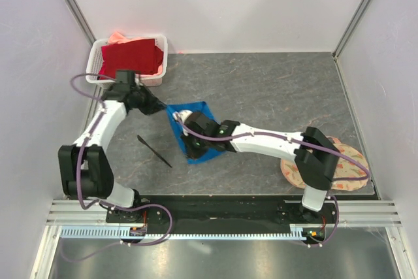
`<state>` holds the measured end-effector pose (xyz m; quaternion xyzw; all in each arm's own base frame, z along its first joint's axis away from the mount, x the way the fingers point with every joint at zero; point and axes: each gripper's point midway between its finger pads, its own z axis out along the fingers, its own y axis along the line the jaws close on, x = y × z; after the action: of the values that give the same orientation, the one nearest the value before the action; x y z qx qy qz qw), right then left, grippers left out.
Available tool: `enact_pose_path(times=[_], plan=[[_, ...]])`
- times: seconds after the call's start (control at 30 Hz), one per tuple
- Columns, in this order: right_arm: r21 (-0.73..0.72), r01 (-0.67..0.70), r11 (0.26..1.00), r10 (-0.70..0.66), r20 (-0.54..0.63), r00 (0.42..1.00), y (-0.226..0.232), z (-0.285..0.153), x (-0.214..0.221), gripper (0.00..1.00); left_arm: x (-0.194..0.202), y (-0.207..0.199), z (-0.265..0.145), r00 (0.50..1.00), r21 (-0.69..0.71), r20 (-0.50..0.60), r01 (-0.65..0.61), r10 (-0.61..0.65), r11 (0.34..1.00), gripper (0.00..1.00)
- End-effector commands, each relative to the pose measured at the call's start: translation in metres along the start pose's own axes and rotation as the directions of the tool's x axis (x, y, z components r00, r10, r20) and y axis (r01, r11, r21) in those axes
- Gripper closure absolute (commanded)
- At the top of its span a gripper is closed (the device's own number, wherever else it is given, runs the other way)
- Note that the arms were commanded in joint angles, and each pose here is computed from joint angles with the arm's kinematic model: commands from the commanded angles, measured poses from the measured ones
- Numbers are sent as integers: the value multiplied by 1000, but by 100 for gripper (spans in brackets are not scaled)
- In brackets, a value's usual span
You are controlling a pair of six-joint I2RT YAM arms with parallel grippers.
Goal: Fold the napkin into a case and place the utensils inside
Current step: Pick up the upper triangle-folded napkin from the center of the board, then turn over the upper triangle folded napkin at the center of the board.
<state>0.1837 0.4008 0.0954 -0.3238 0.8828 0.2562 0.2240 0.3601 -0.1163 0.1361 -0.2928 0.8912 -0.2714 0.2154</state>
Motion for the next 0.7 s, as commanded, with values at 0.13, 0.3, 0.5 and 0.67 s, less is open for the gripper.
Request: enact_pose_path(times=[0.13,0.3,0.5,0.67], plan=[[-468,31,883,23,108,994,152,-11,-111,100,-126,-64,-168,890,124,442,-184,112,975,98],[-622,-30,782,115,97,989,176,-27,-125,100,-141,-108,-182,870,213,476,-258,130,942,98],[-772,-157,616,312,56,949,125,-34,-111,100,-102,-151,-69,917,234,317,-324,244,917,97],[-732,-290,616,424,-2,906,50,-5,-45,100,-45,-156,42,935,229,175,-343,307,911,97]])
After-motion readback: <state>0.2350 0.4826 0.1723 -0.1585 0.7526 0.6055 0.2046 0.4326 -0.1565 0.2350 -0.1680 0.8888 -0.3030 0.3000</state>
